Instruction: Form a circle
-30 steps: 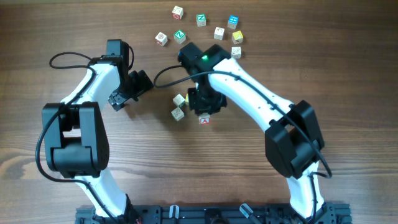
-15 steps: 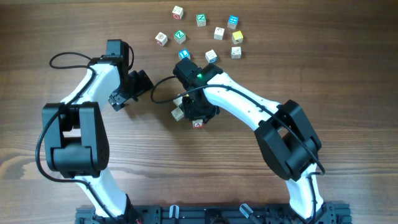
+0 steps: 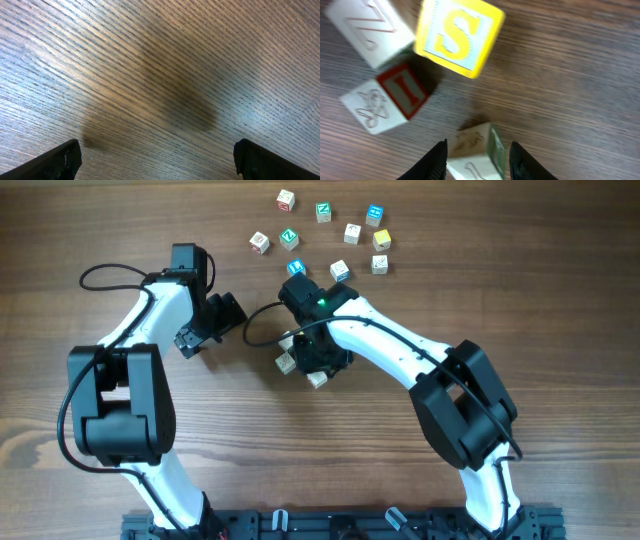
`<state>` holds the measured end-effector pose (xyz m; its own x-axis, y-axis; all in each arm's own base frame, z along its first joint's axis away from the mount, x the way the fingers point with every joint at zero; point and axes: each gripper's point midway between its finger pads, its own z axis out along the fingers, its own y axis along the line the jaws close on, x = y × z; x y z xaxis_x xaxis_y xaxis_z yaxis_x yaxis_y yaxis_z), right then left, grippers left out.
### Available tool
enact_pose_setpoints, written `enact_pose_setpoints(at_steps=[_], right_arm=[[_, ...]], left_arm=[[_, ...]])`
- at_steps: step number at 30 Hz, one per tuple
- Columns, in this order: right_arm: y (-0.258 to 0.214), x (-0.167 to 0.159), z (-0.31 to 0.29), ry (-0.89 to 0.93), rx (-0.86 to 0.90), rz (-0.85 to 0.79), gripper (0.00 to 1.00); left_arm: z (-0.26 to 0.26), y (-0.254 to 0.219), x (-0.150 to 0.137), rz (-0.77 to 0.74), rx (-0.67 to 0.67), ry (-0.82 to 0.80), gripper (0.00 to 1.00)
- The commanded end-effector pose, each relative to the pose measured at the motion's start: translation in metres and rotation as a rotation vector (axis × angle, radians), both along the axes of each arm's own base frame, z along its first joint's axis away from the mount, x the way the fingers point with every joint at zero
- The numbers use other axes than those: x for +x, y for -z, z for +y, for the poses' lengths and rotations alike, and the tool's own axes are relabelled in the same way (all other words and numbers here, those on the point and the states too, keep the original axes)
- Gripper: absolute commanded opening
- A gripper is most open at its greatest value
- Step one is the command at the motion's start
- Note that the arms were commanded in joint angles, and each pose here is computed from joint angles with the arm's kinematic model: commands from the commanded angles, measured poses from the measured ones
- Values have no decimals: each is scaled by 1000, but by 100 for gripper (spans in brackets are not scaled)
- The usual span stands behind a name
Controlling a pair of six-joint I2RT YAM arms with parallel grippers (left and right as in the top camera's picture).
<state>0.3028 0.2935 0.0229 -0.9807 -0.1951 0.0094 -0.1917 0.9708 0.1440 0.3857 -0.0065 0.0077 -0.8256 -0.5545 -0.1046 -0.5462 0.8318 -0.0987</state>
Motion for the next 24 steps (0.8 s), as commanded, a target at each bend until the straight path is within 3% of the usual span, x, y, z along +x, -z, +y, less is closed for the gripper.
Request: enact_pose_setpoints(at_steps=[1,4,8,14,17,24], right_arm=[[-33,27,-5,41,38,-72,41],[-59,29,-16,66,54,-92,41],[-50,-1,-12,-9,73,21,47],[-12,-37,-7,-253,36,33,67],[0,-27,-16,-259,-28,-36,66],[-1,-13,-5,-257,6,-98,61]], left_arm=[[3,6,-3,15,9,-10,100],[3,6,-3,15,9,-10,100],[3,6,-3,15,9,-10,100],[3,6,-3,15,9,-10,100],[3,6,-3,15,9,-10,100],[3,6,-3,15,9,-10,100]])
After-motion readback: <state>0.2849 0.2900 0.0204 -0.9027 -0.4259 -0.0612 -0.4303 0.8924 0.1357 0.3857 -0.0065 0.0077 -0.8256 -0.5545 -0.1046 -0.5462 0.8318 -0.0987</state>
